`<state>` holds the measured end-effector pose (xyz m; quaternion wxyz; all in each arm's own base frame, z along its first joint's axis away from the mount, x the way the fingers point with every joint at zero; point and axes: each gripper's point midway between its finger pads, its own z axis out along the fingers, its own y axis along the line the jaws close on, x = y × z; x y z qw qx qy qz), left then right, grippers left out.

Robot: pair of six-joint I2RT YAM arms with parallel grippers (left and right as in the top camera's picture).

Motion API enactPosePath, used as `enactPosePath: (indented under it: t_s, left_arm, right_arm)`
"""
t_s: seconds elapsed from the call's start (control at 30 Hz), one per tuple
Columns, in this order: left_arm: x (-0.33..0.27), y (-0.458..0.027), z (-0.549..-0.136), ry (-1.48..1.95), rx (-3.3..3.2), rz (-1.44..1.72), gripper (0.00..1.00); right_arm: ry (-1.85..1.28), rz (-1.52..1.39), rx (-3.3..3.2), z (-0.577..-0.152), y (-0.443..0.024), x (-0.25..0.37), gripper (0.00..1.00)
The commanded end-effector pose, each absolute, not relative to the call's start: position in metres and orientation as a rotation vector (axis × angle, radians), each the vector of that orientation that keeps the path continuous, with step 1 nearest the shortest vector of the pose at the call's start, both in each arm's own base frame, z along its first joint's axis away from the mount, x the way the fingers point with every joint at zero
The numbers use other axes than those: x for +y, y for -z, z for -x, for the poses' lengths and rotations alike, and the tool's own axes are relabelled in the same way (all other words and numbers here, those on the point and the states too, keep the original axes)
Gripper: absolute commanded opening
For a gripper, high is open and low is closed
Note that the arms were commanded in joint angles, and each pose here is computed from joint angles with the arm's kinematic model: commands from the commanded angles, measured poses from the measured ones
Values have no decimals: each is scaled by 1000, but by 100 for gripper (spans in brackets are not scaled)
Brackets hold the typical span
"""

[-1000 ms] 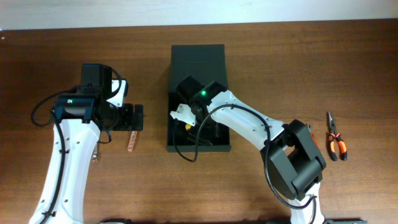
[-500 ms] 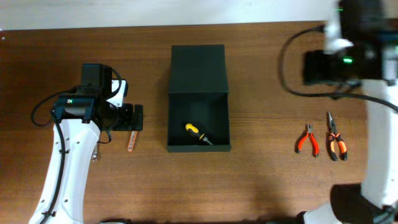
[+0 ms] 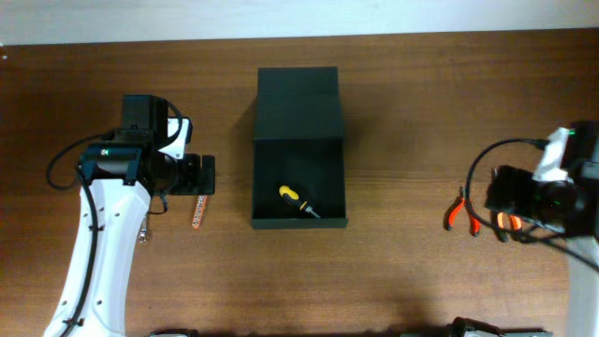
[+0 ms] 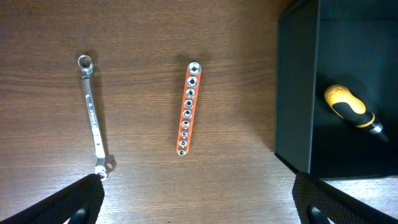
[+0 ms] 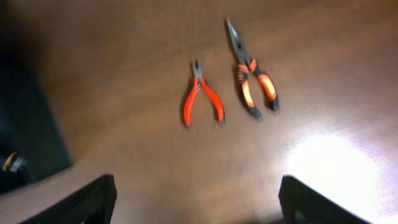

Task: Pack container
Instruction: 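Move the right gripper to the small red pliers and grasp them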

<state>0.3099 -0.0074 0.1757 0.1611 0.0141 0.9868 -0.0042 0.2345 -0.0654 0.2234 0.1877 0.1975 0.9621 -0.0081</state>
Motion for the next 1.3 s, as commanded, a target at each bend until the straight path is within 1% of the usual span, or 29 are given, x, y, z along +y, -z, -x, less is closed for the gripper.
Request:
enactPosePath:
  t_s: [0.0, 0.1, 0.2, 0.33, 0.43, 0.73, 1.0, 1.27]
  left_arm:
    - [-7, -183, -313, 0, 2792, -66, 99]
    - [-7, -184, -314, 1, 2789, -65, 99]
    - [-8, -184, -314, 4, 2788, -66, 99]
    - [-8, -184, -314, 5, 2788, -66, 99]
    - [-8, -184, -314, 5, 2788, -66, 99]
    - [-9, -184, -314, 17, 2789, -67, 99]
    - [-10, -183, -313, 21, 2792, -69, 99]
    - [-10, -183, -313, 21, 2792, -69, 99]
  right_arm:
    - [6, -583, 2852, -236, -151, -67, 84]
    - [-6, -598, 2924, -240, -105, -68, 87]
    - [-30, -634, 3004, -246, -70, -68, 87]
    - [-79, -659, 3048, -250, -51, -65, 87]
    - [-130, -630, 3046, -259, -45, -57, 87]
    - [-98, -364, 3022, -290, -35, -22, 89]
    - [-25, -390, 3002, -294, -34, -30, 90]
    - [84, -428, 3024, -285, -26, -42, 90]
